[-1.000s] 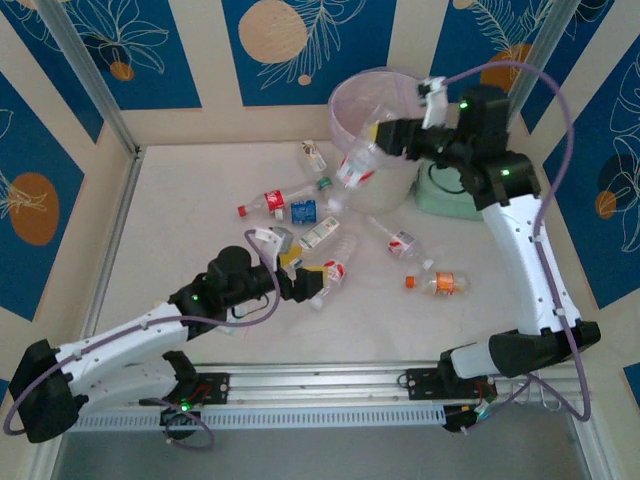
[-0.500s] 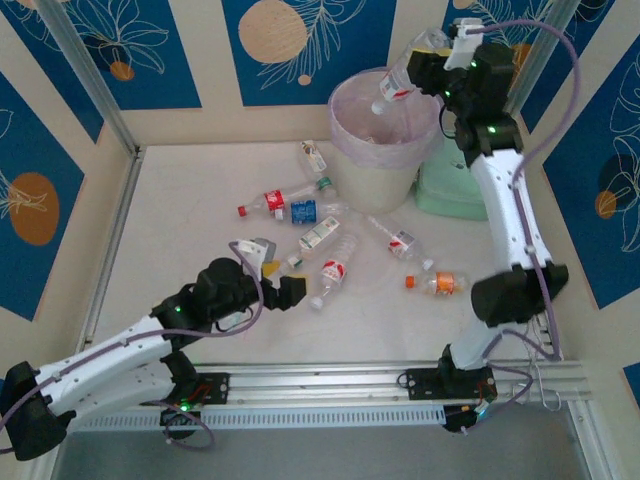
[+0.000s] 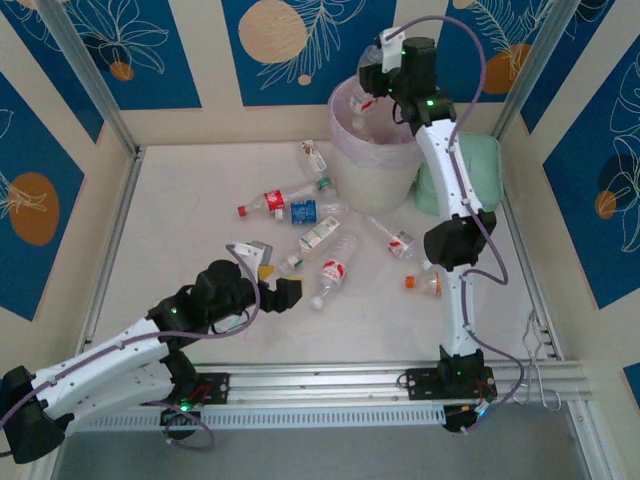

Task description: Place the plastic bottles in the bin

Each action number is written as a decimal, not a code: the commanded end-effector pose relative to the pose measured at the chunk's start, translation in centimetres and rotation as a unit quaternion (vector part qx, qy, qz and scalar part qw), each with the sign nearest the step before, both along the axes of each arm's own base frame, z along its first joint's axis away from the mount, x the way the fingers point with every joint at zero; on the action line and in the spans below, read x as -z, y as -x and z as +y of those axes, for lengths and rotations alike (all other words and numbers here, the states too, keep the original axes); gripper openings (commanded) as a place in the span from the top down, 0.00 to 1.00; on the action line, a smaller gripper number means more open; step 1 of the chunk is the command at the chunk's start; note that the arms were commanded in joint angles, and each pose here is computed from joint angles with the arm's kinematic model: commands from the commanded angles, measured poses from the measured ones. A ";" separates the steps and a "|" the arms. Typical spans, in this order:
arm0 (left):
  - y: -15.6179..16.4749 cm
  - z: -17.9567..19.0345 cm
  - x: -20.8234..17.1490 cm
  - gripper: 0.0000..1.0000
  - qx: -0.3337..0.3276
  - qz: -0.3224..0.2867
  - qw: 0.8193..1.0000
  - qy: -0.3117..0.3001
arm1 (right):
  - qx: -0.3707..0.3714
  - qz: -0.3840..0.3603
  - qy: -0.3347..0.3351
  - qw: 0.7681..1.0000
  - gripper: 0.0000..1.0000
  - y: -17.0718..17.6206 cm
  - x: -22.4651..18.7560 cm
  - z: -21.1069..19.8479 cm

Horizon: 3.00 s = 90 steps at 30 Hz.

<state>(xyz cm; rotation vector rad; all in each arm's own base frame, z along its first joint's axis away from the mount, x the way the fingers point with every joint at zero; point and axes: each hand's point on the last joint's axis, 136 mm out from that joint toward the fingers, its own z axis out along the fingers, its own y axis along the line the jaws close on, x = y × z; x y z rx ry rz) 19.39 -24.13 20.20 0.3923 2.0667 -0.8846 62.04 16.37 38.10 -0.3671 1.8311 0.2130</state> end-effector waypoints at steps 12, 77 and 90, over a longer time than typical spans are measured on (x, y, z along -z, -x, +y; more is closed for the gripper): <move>-0.2 0.3 0.3 0.04 -0.007 0.001 1.000 -0.018 | -0.028 0.233 0.061 0.970 0.90 1.8 16.8 0.0; -4.1 -3.7 2.3 0.01 0.013 0.031 0.996 -0.082 | 0.355 0.235 -0.275 0.862 0.01 33.9 10.6 -20.1; -4.2 -3.9 4.6 0.01 0.008 0.060 0.995 -0.084 | 0.414 0.350 -0.456 0.705 0.06 36.5 27.0 -21.3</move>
